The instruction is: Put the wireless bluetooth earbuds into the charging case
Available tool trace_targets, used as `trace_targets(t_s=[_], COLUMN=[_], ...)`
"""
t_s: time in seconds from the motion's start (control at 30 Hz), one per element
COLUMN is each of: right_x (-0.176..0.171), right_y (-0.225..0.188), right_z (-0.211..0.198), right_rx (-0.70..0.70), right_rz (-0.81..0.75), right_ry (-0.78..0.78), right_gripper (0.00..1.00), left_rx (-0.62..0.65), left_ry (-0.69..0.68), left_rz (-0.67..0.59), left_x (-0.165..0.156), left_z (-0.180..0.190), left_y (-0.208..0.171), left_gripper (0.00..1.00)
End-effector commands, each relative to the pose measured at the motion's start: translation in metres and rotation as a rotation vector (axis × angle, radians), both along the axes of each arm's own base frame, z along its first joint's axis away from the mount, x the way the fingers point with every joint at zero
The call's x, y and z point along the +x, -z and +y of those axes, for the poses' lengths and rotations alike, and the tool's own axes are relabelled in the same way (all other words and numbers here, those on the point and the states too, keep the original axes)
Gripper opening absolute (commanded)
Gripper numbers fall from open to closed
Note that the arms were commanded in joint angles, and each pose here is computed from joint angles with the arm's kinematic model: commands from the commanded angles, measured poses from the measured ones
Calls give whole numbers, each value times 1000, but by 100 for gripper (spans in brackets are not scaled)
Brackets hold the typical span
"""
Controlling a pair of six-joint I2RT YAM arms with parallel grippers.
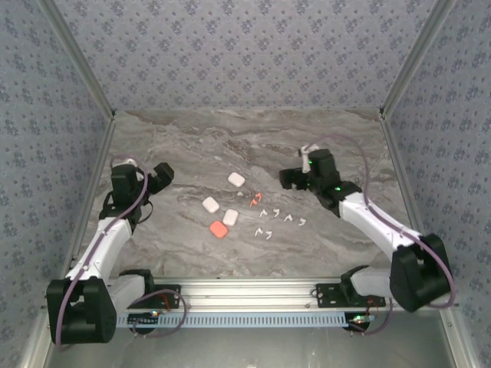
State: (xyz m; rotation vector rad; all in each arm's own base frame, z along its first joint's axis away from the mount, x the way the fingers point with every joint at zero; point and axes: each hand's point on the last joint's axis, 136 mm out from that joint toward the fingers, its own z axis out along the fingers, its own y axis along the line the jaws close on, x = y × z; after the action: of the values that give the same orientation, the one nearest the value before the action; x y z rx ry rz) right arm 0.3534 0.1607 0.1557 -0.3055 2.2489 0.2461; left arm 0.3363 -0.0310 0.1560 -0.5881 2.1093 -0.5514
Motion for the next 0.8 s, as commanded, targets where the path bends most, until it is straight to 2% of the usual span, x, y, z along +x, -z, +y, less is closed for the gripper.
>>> trace_targets(t_s=[0.0, 0.2, 0.37, 0.77], right_x=[-9, 11, 26, 47], right_y=[22, 53, 79, 118], right_z=[38, 120, 159, 183], right_rx=[-80, -188, -255, -332], right_rz=[128, 210, 249, 306], right_ry=[-84, -269, -339, -377], right_gripper=[100, 97, 95, 87], left_rx=[-133, -160, -169, -156], left_ry=[67, 82, 99, 91], left_rz=[59, 62, 56, 38], left_x=[-5, -5, -6, -5], left_z=[-24, -31, -36, -33], left_y=[-6, -3, -5, -9], left_gripper=[99, 99, 99, 99])
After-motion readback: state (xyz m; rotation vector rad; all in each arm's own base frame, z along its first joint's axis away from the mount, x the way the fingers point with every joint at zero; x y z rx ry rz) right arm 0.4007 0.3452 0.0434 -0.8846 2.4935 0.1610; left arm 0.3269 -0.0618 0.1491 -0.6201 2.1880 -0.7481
